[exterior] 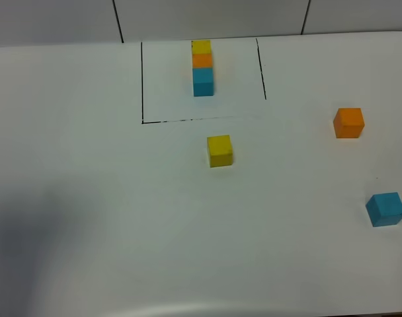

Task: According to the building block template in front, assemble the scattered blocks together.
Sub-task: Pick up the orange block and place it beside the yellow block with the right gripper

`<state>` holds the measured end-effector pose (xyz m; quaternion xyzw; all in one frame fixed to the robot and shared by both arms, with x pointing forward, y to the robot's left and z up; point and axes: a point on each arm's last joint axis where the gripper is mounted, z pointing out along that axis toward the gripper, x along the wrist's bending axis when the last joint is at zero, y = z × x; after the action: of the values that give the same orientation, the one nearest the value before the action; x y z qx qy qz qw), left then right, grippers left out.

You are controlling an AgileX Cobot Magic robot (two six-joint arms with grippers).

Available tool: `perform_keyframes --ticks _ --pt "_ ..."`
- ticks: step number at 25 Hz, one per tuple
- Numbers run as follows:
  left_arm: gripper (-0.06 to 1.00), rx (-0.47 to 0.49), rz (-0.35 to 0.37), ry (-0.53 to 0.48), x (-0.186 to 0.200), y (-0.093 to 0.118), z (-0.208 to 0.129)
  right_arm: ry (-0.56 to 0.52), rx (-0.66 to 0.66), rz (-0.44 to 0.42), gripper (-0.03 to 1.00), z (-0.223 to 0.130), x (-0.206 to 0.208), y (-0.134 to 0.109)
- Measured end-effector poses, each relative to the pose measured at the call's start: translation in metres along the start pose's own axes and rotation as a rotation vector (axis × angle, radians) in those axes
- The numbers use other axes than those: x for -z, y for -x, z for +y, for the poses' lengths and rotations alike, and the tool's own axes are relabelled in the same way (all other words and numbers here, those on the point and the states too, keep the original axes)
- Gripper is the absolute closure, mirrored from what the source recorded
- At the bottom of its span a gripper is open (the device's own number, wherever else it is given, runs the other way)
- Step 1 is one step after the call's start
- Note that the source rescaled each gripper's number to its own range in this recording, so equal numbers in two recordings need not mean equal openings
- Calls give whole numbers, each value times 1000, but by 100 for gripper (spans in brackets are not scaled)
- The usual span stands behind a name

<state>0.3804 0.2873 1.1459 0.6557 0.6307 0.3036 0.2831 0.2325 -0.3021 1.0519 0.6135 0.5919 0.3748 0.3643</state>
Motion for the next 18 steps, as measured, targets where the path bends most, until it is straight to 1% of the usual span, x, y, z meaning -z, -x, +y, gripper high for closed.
perform_keyframes --ticks 7,10,12,18 --pt "7 28 -35 17 13 -3 -44 0 0 1 26 0 0 0" --pt "8 39 -47 43 19 -5 -63 0 -1 1 26 0 0 0" --pt "8 43 -52 74 26 -7 -77 0 -1 1 26 0 0 0" --pt "8 40 -59 95 39 -13 -117 0 -1 1 26 0 0 0"
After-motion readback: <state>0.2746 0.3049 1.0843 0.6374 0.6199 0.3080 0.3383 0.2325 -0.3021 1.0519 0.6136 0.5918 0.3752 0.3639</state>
